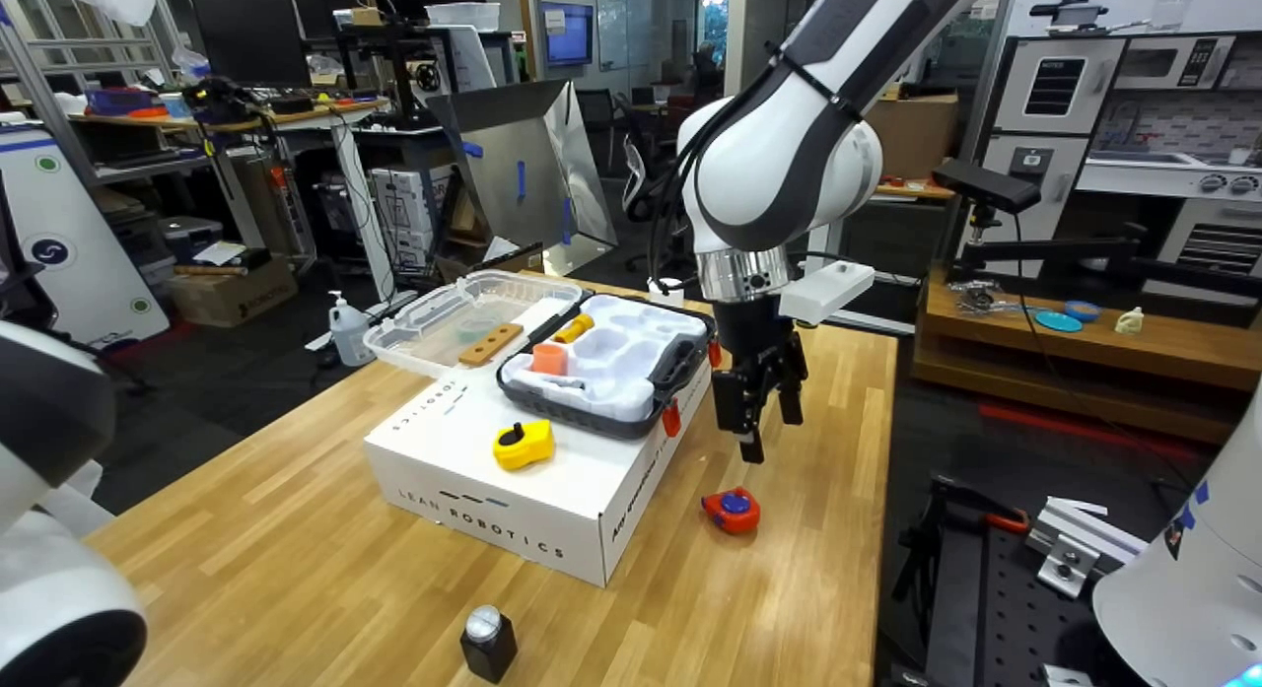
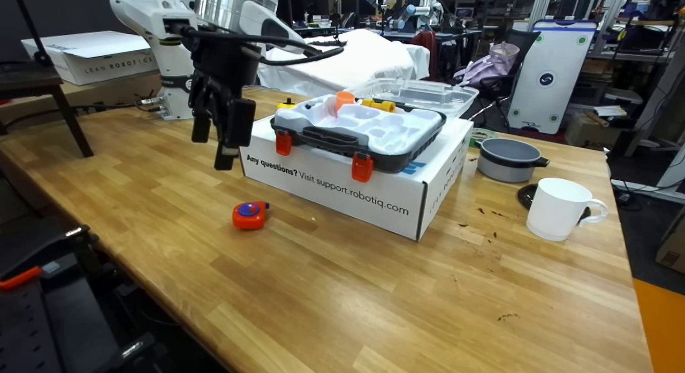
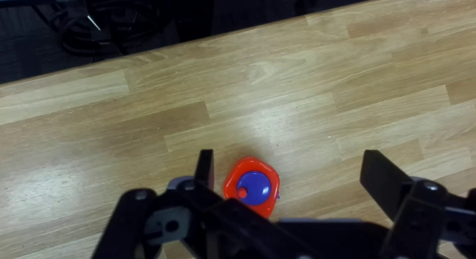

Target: Put the red measuring tape on the white box

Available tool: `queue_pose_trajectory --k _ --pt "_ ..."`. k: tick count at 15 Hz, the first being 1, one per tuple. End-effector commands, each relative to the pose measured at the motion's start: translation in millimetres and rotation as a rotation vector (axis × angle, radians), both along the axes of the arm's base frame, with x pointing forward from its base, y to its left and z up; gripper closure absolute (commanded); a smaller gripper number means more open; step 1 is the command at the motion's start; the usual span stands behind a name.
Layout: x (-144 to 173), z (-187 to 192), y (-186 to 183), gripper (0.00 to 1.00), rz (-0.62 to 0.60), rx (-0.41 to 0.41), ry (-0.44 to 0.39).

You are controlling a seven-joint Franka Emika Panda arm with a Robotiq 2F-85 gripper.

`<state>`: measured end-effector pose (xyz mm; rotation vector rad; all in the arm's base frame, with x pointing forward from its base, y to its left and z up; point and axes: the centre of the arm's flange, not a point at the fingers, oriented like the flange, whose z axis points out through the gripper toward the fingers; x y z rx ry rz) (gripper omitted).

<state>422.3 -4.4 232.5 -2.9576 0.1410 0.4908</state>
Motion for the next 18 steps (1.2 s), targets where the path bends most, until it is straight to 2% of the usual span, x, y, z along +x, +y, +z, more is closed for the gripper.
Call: queue_pose_trajectory --k 1,5,8,11,18 --pt "0 0 0 0.00 0.000 0.000 0.000" --pt "2 -3 2 0.00 -0.004 -0.010 0.001" --pt "5 -11 3 0.00 -0.003 0.005 -0.031" --pt "9 -27 5 0.00 0.004 -0.016 -0.076" --pt "17 -75 4 0.00 0.016 -0.066 -0.119"
